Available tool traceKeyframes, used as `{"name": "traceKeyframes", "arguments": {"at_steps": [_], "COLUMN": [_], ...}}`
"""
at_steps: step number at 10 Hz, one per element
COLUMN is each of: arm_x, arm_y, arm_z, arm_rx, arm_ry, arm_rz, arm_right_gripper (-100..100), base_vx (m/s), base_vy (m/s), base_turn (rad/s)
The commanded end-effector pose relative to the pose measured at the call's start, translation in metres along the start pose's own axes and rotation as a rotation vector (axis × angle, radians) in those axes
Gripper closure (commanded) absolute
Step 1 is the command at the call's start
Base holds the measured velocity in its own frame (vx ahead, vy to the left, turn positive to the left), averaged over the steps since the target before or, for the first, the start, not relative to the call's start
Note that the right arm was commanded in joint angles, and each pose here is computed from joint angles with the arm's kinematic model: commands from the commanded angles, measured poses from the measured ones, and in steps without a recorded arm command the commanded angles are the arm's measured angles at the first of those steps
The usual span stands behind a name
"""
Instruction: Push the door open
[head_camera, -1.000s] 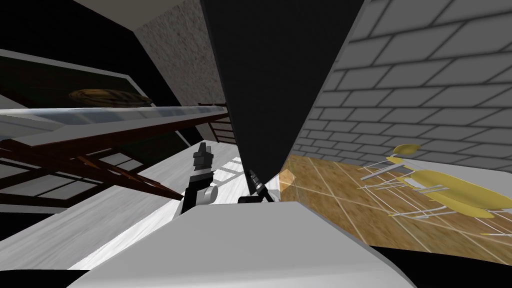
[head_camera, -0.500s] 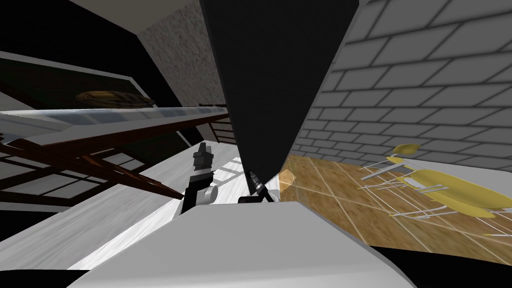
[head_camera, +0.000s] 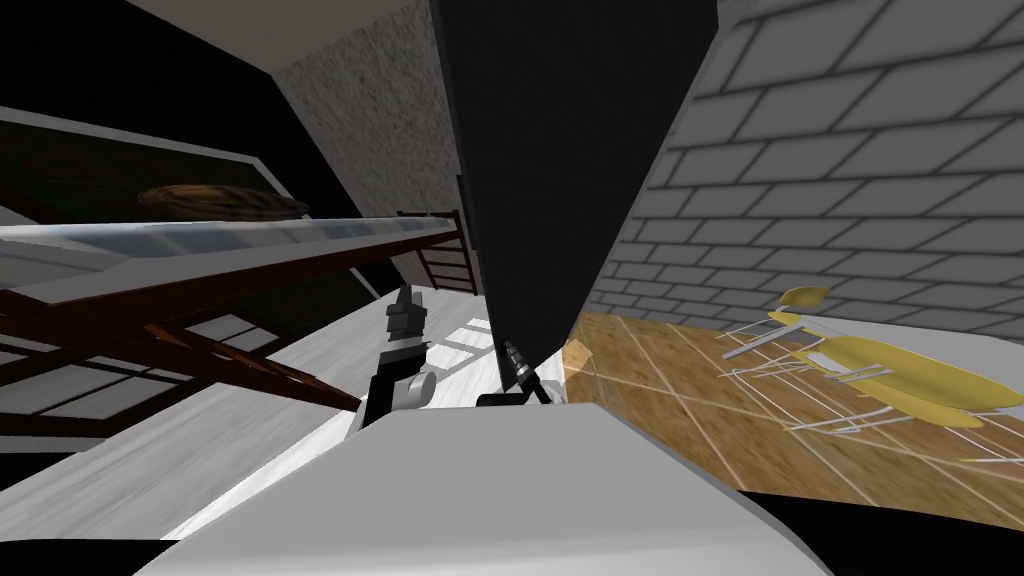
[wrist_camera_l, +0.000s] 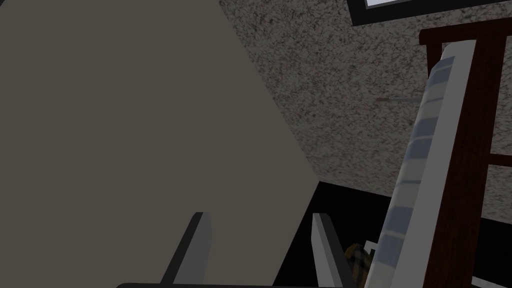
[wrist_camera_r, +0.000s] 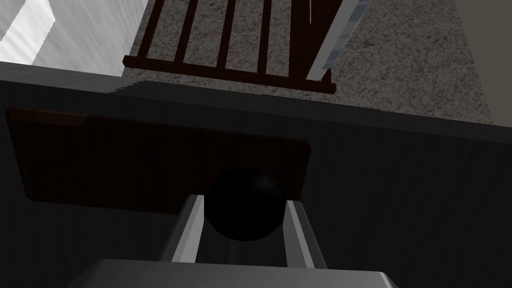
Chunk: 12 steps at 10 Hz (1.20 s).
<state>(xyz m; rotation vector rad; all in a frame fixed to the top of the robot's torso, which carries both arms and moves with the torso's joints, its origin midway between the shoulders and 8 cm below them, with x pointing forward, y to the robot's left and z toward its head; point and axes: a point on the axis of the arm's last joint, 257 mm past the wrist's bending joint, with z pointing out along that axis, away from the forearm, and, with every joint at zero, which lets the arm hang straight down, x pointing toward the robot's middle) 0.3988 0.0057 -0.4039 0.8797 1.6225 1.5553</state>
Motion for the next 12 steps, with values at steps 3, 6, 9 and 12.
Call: {"name": "traceKeyframes", "arguments": {"at_steps": [3, 6, 9, 12], "arm_x": [-0.033, -0.044, -0.073, -0.094], "arm_y": [0.004, 0.009, 0.004, 0.003], "arm_z": [0.0040, 0.0104, 0.0015, -0.0026], "arm_rx": [-0.005, -0.014, -0.004, 0.000], "arm_ry": [-0.075, -0.126, -0.164, -0.208], "arm_rz": [0.001, 0.027, -0.002, -0.007], "arm_right_gripper": [100, 100, 100, 100], "base_vx": [0.155, 0.110, 0.094, 0.144], "base_vy": [0.201, 0.205, 0.127, 0.126], "base_turn": [-0.068, -0.090, -0.052, -0.060]}}
